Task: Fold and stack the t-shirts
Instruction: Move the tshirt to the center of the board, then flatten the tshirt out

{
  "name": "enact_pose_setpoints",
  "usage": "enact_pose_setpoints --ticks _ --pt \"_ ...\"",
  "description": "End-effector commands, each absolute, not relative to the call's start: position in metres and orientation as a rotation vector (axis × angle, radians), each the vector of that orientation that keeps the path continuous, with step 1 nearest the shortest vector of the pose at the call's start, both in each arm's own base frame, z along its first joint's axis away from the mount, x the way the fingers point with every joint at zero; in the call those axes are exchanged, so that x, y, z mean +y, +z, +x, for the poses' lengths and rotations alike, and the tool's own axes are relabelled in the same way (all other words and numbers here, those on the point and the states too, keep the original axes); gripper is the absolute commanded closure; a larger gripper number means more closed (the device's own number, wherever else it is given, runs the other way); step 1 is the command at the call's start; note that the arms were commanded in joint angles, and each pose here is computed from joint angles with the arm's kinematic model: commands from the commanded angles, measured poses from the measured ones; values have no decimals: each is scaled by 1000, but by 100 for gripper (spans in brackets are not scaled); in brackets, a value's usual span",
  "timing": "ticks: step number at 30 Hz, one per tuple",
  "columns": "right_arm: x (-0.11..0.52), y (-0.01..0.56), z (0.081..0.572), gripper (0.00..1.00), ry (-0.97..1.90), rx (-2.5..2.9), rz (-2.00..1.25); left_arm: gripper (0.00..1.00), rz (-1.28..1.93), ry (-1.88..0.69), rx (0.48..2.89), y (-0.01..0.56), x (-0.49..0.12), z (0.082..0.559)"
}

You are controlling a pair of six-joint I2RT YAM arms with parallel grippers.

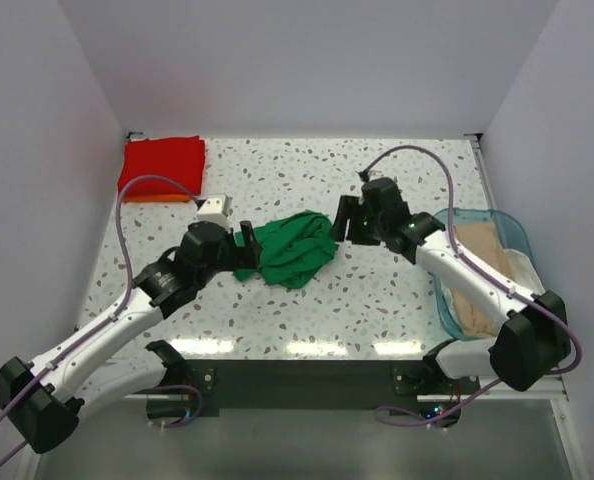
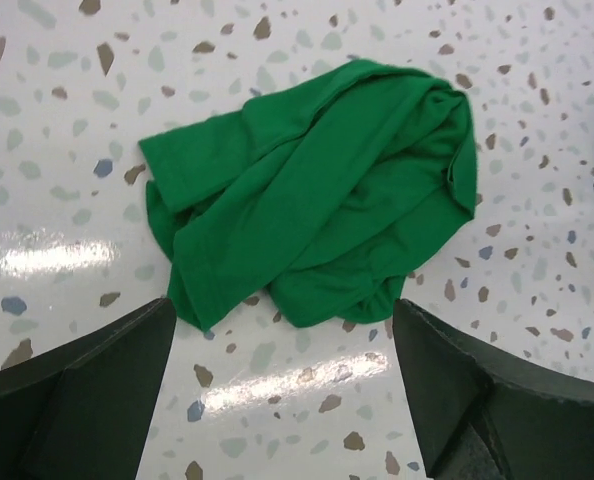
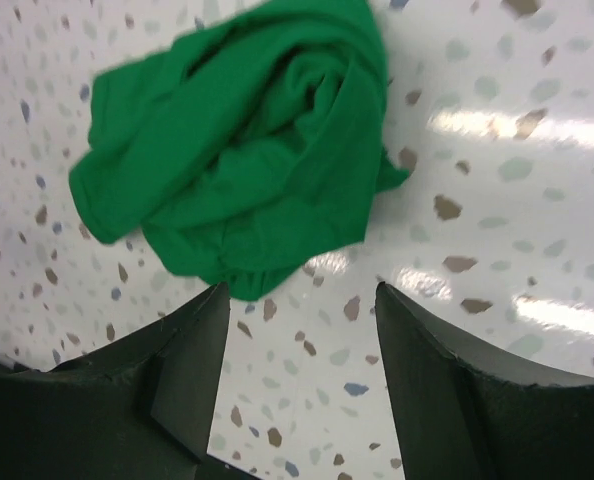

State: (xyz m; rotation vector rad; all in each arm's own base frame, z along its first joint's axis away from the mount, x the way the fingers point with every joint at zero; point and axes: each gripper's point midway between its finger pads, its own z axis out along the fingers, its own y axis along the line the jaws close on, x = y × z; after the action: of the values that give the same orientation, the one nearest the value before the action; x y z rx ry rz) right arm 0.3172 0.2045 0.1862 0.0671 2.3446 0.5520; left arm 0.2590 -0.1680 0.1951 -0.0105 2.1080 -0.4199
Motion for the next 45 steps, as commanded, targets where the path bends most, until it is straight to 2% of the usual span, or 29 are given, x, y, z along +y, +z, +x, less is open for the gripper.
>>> enact_pose_setpoints --ticks 1,7,16,24,27,30,31,33,34,36,37,39,40,41,45 --pt "243 171 294 37 596 2312 -5 7 -173 -378 2141 167 -149 253" --pt "269 118 281 38 548 2358 -27 11 -250 -387 2199 121 -154 254" --pt "254 94 311 28 369 2331 5 16 -346 -335 2212 89 -161 277" --pt "237 77 345 30 441 2324 92 23 -402 -268 2195 77 -166 307" --pt "234 75 351 37 450 2320 100 30 -406 -273 2176 79 -171 318" --pt "241 78 359 47 493 2309 97 48 -388 -271 2185 79 -177 327" --pt "242 77 359 56 503 2315 96 53 -383 -272 2189 80 -179 328" --pt "246 81 359 64 533 2312 92 63 -378 -275 2181 89 -181 333" --pt "246 81 359 72 539 2310 96 71 -366 -269 2183 91 -181 333" --pt "245 85 357 80 546 2311 95 79 -368 -276 2157 102 -180 334" --pt "245 88 358 89 547 2309 97 85 -355 -266 2156 105 -178 334" --pt "241 97 356 98 538 2313 100 92 -352 -256 2129 120 -175 336" --pt "238 103 356 100 533 2309 101 99 -347 -238 2135 122 -172 334" --pt "236 109 356 100 525 2302 93 100 -351 -234 2114 133 -170 337" --pt "212 156 358 100 450 2244 110 100 -339 -204 2045 176 -157 334"
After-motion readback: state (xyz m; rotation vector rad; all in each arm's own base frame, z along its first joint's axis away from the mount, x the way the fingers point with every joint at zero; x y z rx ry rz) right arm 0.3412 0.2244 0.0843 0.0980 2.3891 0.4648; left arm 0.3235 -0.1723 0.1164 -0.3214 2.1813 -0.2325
